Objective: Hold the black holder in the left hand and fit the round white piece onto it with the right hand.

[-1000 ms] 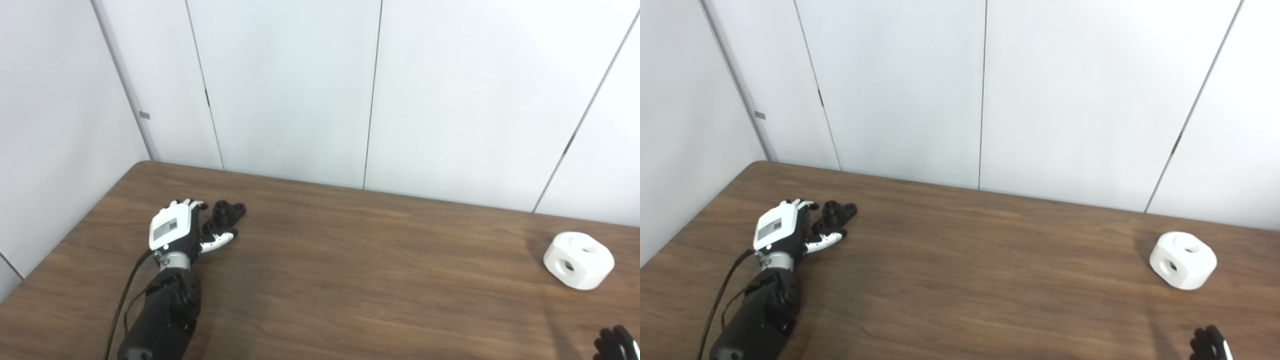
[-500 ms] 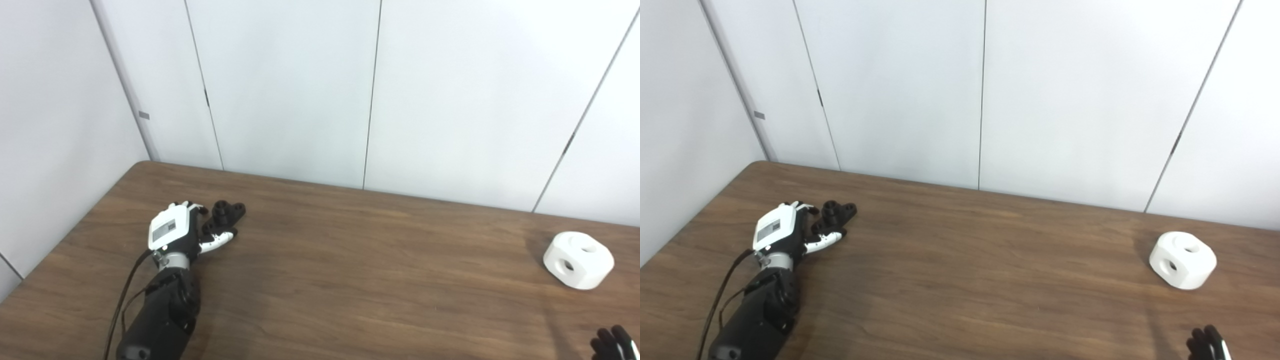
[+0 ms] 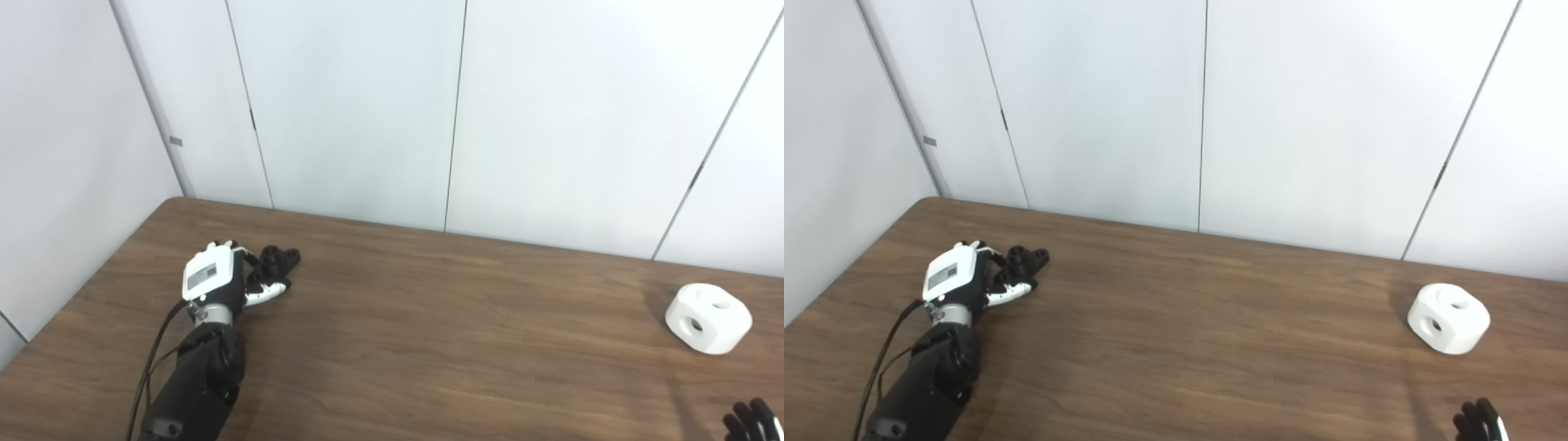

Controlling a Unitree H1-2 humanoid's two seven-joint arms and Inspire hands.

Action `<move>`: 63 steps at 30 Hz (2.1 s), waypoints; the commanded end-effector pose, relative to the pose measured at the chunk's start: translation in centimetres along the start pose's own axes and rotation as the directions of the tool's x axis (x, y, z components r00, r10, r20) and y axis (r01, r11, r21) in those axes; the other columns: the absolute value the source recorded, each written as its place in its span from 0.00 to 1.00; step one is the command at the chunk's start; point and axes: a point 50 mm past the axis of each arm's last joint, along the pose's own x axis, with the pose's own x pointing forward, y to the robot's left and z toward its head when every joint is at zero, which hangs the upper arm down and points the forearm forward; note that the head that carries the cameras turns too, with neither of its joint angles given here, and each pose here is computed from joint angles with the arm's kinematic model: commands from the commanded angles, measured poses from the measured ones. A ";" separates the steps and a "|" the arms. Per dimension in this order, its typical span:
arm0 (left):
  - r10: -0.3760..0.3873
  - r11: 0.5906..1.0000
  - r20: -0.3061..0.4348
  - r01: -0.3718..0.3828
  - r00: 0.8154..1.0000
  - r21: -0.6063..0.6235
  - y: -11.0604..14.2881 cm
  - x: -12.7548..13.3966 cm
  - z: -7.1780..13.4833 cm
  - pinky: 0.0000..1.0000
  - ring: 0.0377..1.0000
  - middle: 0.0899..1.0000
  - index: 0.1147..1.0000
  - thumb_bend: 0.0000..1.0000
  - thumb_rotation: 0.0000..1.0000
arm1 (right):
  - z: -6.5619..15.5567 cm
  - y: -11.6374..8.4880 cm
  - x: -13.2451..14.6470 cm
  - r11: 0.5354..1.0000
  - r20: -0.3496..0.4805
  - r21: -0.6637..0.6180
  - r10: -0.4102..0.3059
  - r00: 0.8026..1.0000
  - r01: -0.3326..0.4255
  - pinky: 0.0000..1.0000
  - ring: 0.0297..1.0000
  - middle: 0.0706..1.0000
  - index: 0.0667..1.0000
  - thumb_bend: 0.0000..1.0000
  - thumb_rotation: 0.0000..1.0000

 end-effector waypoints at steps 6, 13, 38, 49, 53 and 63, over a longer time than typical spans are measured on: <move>0.044 0.999 0.022 -0.043 0.999 -0.008 1.7 0.8 0.5 1.00 1.00 0.91 0.60 0.74 0.29 | -2.2 0.5 -1.1 0.999 -0.103 0.021 -0.023 0.994 0.025 1.00 0.97 0.97 0.99 0.65 1.00; 0.066 0.988 0.028 -0.062 0.997 -0.142 1.7 0.7 0.6 1.00 1.00 0.90 0.44 0.55 0.08 | -2.0 0.5 -1.1 0.999 -0.090 0.030 -0.022 0.996 0.025 1.00 0.97 0.97 1.00 0.63 1.00; 0.050 0.989 0.128 -0.032 0.990 -0.142 1.9 -0.2 0.7 0.99 0.97 0.84 0.42 0.51 0.04 | -1.8 0.5 -0.9 1.000 -0.094 0.022 -0.016 0.995 0.018 1.00 0.99 0.97 1.00 0.64 1.00; -0.017 0.987 0.226 0.052 0.974 -0.152 2.5 -3.7 2.5 1.00 0.96 0.83 0.42 0.51 0.04 | -1.9 0.7 -0.8 0.999 -0.093 0.027 -0.020 0.995 0.023 1.00 0.99 0.96 1.00 0.62 1.00; -0.042 0.984 0.251 0.083 0.967 -0.155 2.9 -4.9 2.9 1.00 0.96 0.82 0.42 0.51 0.04 | -1.8 0.8 -0.8 0.999 -0.085 0.023 -0.028 0.996 0.030 1.00 0.98 0.94 0.99 0.62 1.00; -0.090 0.986 0.368 0.134 0.925 -0.094 3.8 -8.9 3.4 1.00 0.91 0.80 0.42 0.52 0.04 | -1.2 1.3 -0.9 1.000 -0.074 -0.001 -0.027 0.997 0.027 1.00 0.95 0.92 1.00 0.62 1.00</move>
